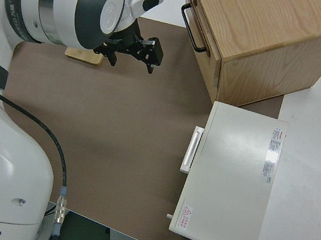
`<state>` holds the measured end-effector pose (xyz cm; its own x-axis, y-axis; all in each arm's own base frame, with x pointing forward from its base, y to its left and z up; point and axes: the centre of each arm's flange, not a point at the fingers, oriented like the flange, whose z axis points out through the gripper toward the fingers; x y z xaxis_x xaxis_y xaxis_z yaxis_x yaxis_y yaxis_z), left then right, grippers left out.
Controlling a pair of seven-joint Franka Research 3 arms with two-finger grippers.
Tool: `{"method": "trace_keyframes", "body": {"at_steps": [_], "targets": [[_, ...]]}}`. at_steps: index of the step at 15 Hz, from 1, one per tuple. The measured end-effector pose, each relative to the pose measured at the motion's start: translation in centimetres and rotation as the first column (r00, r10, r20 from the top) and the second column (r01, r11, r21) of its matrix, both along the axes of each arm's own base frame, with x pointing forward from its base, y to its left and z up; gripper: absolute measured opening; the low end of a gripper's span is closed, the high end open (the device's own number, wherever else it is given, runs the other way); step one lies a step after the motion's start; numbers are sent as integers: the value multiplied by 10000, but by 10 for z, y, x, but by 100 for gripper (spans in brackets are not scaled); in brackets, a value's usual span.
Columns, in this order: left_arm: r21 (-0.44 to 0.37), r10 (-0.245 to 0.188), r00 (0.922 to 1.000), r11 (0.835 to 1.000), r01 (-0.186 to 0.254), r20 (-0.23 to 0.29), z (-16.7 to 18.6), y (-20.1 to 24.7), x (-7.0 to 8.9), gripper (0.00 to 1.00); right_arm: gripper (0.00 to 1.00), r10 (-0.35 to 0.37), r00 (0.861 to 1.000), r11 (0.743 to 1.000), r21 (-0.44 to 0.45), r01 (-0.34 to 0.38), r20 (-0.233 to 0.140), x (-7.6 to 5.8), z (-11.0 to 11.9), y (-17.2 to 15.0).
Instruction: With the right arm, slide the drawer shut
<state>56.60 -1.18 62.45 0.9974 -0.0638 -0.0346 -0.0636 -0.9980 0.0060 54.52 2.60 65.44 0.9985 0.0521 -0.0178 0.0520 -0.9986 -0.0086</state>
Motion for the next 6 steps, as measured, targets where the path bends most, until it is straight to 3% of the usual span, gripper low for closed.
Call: {"method": "trace_keyframes", "body": {"at_steps": [6], "targets": [[0, 0, 10000, 10000, 0, 0, 0, 0, 0, 100, 99, 44, 10000, 9995, -316, -42, 47, 14, -3, 0]]}}
